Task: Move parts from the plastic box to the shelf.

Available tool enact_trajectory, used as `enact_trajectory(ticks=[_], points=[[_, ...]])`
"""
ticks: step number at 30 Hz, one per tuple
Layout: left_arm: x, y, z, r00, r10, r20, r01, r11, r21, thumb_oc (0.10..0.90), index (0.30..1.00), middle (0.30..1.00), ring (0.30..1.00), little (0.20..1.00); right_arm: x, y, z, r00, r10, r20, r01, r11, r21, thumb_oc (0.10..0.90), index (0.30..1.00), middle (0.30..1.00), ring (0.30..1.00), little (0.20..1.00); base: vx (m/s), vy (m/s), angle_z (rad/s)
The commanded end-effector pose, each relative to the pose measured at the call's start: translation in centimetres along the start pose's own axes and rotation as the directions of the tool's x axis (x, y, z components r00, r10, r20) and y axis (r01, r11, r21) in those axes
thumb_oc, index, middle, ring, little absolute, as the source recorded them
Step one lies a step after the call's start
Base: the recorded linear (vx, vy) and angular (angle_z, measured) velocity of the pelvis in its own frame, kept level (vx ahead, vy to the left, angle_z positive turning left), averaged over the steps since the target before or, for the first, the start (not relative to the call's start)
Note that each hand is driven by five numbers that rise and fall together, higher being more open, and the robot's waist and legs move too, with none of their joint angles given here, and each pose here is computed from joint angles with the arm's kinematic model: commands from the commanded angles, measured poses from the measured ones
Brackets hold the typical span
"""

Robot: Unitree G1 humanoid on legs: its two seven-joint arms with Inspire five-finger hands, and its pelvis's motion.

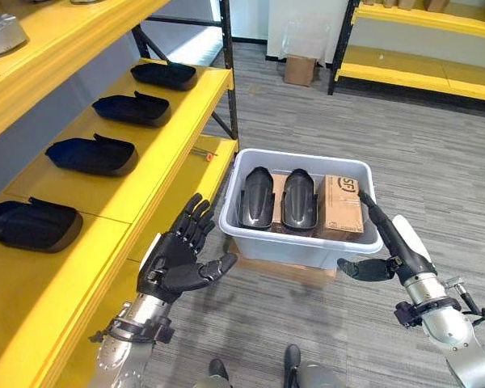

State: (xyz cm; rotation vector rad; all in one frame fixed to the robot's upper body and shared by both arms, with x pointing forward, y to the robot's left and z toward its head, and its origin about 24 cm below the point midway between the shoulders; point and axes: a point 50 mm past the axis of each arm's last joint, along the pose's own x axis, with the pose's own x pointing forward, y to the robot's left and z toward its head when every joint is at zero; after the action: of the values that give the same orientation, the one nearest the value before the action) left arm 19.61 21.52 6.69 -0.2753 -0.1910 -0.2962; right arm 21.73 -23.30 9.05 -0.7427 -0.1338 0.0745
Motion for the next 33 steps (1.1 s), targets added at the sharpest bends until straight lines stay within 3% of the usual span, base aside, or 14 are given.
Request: enact_trajectory(ticks=[1, 6, 10, 13, 18, 33], points=[[1.1, -0.9, 4.3, 0.972, -0.145, 0.183, 0.120, 0.983, 0.141, 0.900, 1.000, 1.000, 1.000, 1.000, 1.7, -2.7, 4.5, 0.954, -0.150, 0.260, 0.153, 0.988, 0.009, 0.900, 1.000, 1.000, 1.000, 1.000, 0.05, 0.044, -0.08], [1.3, -0.9, 4.1, 0.972, -0.158, 0.173, 0.143, 0.985, 0.096, 0.900, 1.000, 1.000, 1.000, 1.000, 2.6, -2.8, 4.9, 0.940, -0.191, 0.282, 0.206, 0.978, -0.026, 0.900, 1.000, 1.000, 1.000, 1.000, 0.05, 0.075, -0.05], [2.7, -2.3, 3.7, 0.950, -0.260, 0.171, 0.247, 0.964, 0.094, 0.900, 1.000, 1.000, 1.000, 1.000, 3.8, -3.0, 6.4, 0.915, -0.207, 0.347, 0.239, 0.970, -0.052, 0.900, 1.000, 1.000, 1.000, 1.000, 0.00, 0.008, -0.09], [3.3, -3.0, 3.1, 0.960, -0.244, 0.140, 0.244, 0.970, 0.021, 0.900, 1.000, 1.000, 1.000, 1.000, 4.3, -2.9, 7.2, 0.892, -0.214, 0.397, 0.252, 0.967, -0.044, 0.900, 1.000, 1.000, 1.000, 1.000, 0.08, -0.300, -0.27], [4.0, -3.4, 2.5, 0.965, -0.245, 0.097, 0.240, 0.969, 0.054, 0.900, 1.000, 1.000, 1.000, 1.000, 4.9, -3.2, 9.2, 0.861, -0.206, 0.466, 0.254, 0.966, -0.041, 0.900, 1.000, 1.000, 1.000, 1.000, 0.03, -0.407, -0.20], [3.9, -3.9, 2.2, 0.954, -0.278, 0.109, 0.277, 0.961, 0.024, 0.900, 1.000, 1.000, 1.000, 1.000, 7.4, -5.8, 14.2, 0.775, -0.130, 0.619, 0.302, 0.936, -0.182, 0.900, 1.000, 1.000, 1.000, 1.000, 0.04, -0.102, -0.07]])
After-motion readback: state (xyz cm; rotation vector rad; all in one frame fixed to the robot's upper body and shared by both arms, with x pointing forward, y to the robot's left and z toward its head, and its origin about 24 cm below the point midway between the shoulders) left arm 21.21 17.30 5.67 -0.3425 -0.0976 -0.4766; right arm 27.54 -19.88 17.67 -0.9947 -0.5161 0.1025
